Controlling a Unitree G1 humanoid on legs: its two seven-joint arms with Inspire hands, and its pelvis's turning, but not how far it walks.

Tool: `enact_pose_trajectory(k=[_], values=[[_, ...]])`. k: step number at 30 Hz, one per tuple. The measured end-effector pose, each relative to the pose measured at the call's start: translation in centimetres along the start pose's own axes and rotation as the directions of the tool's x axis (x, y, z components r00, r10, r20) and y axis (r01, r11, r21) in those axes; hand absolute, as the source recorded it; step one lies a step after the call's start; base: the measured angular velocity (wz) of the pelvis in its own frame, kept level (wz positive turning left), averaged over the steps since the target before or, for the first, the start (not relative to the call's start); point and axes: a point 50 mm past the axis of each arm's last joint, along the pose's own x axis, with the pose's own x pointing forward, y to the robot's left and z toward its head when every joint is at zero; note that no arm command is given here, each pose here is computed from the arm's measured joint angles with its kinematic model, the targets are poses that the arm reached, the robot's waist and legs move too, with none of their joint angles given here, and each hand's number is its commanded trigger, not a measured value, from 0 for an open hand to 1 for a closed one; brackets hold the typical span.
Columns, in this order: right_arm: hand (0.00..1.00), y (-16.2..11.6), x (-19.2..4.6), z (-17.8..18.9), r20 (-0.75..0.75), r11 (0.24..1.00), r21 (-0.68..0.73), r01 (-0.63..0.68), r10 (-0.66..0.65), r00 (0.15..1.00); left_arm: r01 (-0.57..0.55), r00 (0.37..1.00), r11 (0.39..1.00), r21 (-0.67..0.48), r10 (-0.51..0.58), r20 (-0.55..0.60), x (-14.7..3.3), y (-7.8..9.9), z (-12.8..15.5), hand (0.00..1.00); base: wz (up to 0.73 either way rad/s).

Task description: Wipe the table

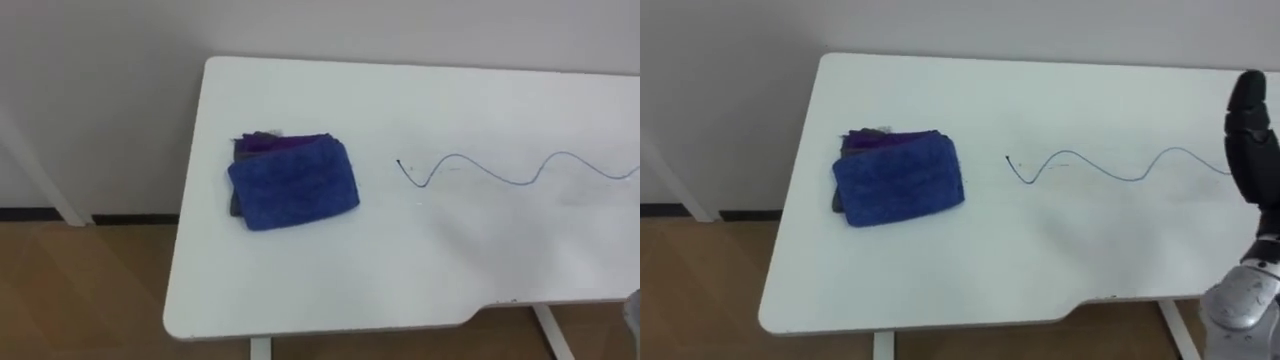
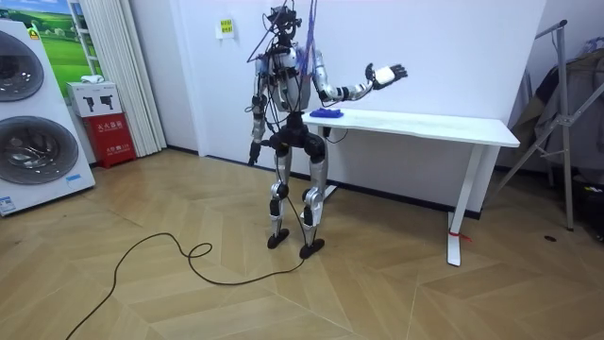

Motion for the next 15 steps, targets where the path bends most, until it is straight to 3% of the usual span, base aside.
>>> enact_pose_trajectory(k=[4,9,15], values=[[0.0,1.0,0.6,2.7,0.105,0.999,0.021,-0.045,0.043,0.994,0.02,0.999,0.999,0.039,-0.021,0.029,0.0,-0.5,0.8,0.0,0.07],[0.0,3.1,0.6,5.9,0.257,0.987,-0.067,-0.143,0.155,0.954,0.05,0.997,0.997,0.061,-0.053,0.055,0.0,-1.0,1.7,0.0,0.03],[0.0,5.2,-0.8,7.3,0.315,0.95,-0.115,-0.289,0.311,0.897,0.069,0.993,0.994,0.083,-0.076,0.086,0.0,-1.6,2.8,0.0,0.07]])
